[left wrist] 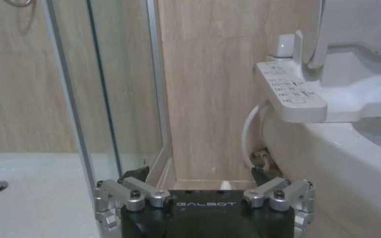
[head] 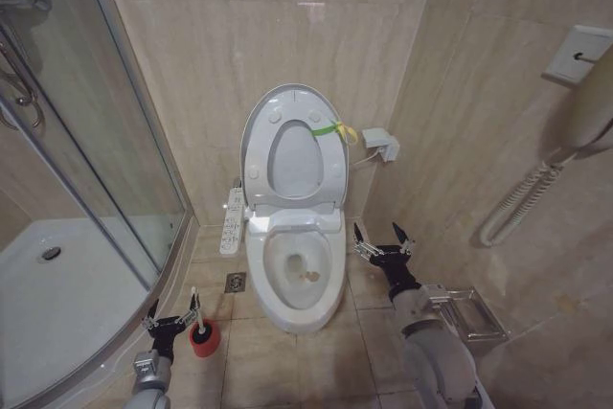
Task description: Open the toilet lid, clean the toilet bowl with a toilet brush, close the toilet lid, and flush.
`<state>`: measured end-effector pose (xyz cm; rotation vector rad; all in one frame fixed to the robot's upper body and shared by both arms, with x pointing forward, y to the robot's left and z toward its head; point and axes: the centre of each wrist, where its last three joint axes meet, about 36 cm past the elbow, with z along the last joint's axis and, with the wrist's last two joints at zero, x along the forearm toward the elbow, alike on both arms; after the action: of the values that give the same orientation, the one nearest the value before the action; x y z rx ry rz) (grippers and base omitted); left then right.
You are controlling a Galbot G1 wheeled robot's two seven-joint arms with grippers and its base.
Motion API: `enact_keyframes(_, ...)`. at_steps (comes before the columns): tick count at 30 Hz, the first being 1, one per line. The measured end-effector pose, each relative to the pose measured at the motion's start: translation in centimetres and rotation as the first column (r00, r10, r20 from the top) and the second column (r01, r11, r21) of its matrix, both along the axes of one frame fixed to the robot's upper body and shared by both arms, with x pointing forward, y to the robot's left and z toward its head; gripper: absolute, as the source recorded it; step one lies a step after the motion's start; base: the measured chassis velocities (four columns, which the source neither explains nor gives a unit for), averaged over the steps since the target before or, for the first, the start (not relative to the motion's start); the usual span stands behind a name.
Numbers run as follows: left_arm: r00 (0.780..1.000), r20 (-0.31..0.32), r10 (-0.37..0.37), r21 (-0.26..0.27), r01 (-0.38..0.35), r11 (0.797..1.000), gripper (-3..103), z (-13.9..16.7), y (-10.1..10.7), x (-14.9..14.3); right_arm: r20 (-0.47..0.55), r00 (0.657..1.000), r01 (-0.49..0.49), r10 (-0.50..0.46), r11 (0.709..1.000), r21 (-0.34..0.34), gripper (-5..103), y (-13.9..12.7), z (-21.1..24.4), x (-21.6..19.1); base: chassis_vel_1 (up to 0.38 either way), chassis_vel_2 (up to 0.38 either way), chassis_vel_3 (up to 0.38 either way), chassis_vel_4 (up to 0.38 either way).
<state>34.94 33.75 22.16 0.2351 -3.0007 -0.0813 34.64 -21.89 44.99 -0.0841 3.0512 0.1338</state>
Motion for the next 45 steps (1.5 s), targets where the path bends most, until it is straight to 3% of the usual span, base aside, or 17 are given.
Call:
enact_keyframes(20,1.0,-0.008,0.019,0.009,-0.019,1.0,100,-1.1,0.9,-1.1,0.0,1.0,0.0,0.0,1.0,0.0,100,0.0,0.0,0.0,-0.037,0.039,0.031,-0.032)
enact_keyframes(45,1.0,-0.002,-0.013,0.005,0.013,1.0,100,-2.3,0.0,-0.2,0.0,1.0,0.0,0.0,1.0,0.0,100,0.0,0.0,0.0,-0.03,0.03,0.027,-0.034)
